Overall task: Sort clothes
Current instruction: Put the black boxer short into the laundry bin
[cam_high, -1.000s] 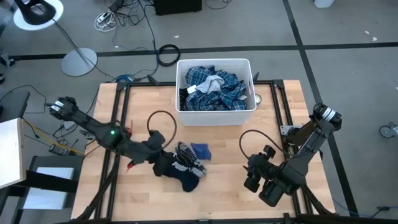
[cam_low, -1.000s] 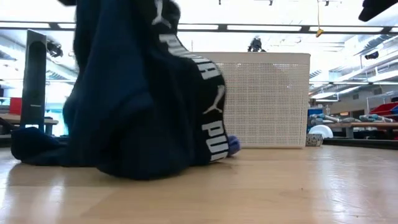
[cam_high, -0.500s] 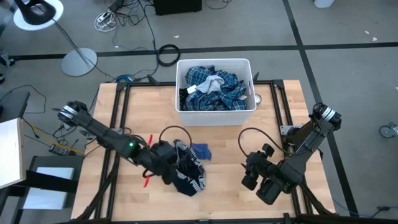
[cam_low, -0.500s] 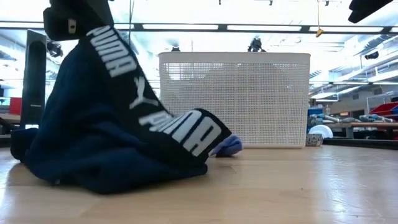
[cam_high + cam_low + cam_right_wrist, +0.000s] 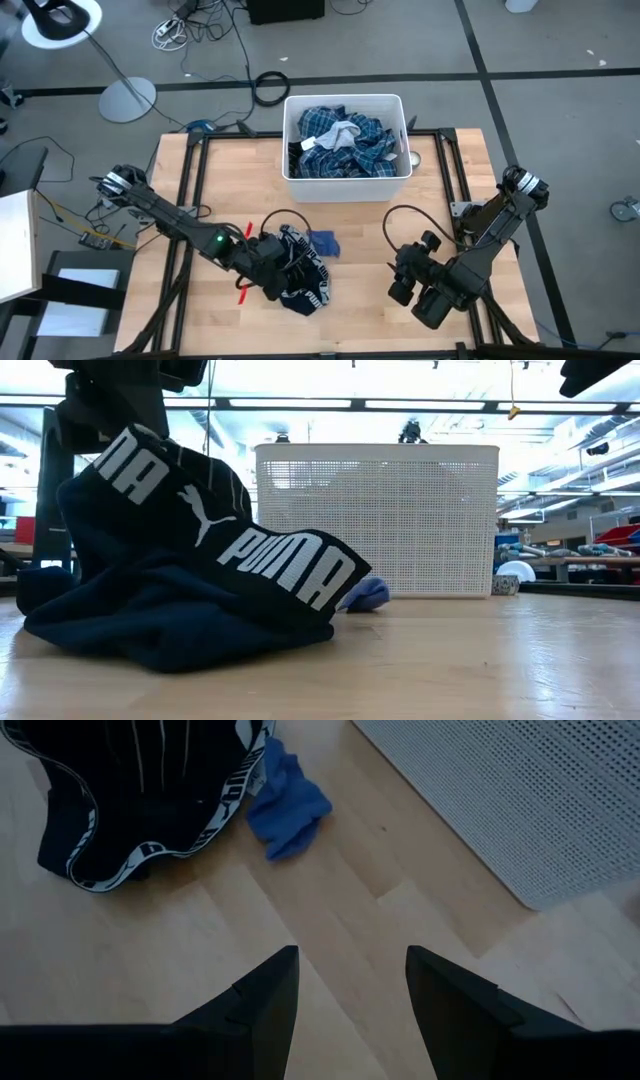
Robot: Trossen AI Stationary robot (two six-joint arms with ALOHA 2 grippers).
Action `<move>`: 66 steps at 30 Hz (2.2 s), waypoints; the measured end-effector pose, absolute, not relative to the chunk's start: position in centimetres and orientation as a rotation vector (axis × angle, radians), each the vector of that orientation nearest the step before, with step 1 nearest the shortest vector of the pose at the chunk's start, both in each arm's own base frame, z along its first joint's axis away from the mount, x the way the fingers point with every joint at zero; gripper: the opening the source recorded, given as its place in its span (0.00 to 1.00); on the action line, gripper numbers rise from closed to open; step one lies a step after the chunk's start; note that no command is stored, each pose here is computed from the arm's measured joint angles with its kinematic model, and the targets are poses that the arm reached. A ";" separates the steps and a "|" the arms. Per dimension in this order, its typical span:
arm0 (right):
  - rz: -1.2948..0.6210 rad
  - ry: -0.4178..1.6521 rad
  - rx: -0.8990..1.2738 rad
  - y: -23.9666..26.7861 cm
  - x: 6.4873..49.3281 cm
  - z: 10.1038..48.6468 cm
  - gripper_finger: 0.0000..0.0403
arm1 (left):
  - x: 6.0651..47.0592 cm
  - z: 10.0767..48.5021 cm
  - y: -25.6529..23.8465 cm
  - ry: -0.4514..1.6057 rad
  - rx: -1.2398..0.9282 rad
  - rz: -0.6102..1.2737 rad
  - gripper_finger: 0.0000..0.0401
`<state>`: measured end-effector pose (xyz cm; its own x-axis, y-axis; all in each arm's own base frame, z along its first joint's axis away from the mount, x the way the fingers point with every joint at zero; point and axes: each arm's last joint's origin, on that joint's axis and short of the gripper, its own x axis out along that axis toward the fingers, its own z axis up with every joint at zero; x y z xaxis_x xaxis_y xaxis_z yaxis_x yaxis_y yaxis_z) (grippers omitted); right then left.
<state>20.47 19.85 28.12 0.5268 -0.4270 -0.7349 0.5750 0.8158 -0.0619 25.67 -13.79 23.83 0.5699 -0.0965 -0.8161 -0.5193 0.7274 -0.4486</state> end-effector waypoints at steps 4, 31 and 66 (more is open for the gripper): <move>-0.604 0.820 0.198 19.8 20.5 28.1 0.46 | 25.6 23.8 -13.7 0.945 -0.707 0.287 0.21; -0.616 0.801 0.201 19.3 21.3 28.2 0.46 | 21.9 41.2 -10.5 0.427 -0.501 0.250 0.00; -0.706 0.660 0.255 17.5 23.6 28.5 0.46 | 16.1 58.4 1.6 -0.076 -0.188 0.445 0.00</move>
<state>23.56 17.49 28.46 0.5705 -0.5173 -0.6379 0.6717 0.7408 0.0000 16.06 1.58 58.43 0.8999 0.4349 0.0322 -0.4209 0.8854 -0.1973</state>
